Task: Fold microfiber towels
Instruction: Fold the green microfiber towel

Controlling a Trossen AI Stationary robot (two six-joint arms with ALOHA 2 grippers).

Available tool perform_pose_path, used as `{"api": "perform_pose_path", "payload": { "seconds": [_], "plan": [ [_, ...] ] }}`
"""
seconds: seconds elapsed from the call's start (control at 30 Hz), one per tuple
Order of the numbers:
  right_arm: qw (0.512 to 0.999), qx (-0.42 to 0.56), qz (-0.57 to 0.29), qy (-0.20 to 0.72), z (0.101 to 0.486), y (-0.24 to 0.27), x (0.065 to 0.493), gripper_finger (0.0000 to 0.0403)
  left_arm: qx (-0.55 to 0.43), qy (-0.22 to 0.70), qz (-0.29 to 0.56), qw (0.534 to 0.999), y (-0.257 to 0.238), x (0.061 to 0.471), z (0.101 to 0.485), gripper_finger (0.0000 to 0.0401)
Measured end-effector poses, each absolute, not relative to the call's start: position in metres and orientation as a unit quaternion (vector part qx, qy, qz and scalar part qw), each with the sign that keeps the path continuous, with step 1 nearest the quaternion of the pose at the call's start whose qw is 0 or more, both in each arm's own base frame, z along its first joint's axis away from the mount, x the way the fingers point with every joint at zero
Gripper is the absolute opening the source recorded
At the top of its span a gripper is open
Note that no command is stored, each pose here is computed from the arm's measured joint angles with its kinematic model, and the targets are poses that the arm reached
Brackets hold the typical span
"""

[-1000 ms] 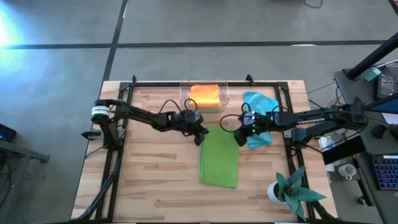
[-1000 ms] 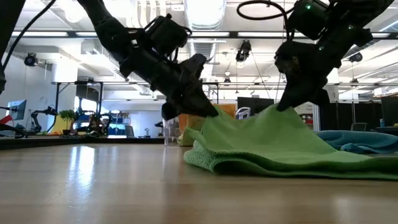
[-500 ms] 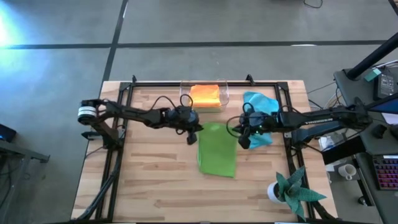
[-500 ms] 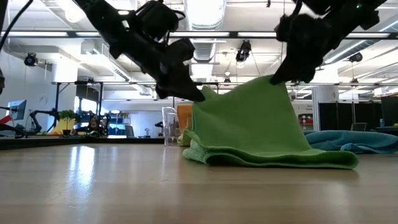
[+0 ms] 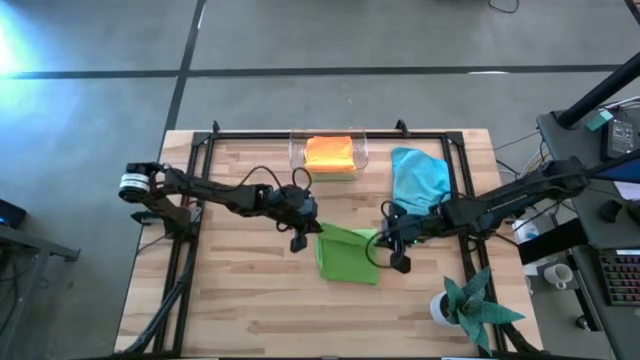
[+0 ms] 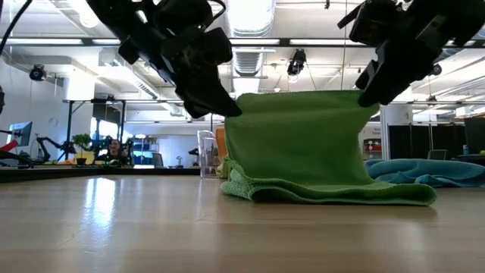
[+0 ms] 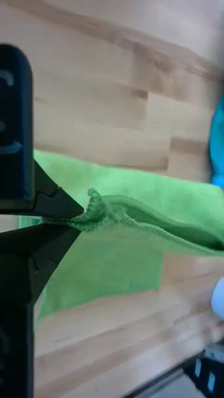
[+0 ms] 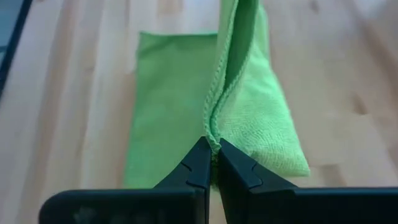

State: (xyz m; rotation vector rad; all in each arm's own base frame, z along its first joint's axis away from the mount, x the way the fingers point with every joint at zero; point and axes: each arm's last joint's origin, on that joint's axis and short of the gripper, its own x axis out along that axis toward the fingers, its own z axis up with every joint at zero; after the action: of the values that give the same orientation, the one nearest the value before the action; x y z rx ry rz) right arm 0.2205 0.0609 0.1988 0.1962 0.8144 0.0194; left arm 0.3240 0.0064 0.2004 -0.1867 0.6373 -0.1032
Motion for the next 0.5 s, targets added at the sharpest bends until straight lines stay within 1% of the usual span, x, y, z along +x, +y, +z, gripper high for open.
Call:
{"api": "perform_pose_path", "payload": {
  "seconds": [0.27, 0.37, 0.5],
  "plan": [
    [0.9, 0.159, 0.034, 0.405, 0.193, 0.086, 0.221, 0.0015, -0.081, 0.308, -0.064, 0.946, -0.006, 0.325, 0.202, 0.0006],
    [0.892, 0.187, 0.009, 0.41, 0.189, 0.091, 0.22, 0.0015, -0.079, 0.311, -0.062, 0.945, -0.007, 0.324, 0.201, 0.0006],
    [0.896, 0.202, -0.036, 0.394, 0.192, 0.09, 0.219, 0.0015, -0.068, 0.301, -0.03, 0.951, -0.005, 0.328, 0.206, 0.0006]
  ]
}}
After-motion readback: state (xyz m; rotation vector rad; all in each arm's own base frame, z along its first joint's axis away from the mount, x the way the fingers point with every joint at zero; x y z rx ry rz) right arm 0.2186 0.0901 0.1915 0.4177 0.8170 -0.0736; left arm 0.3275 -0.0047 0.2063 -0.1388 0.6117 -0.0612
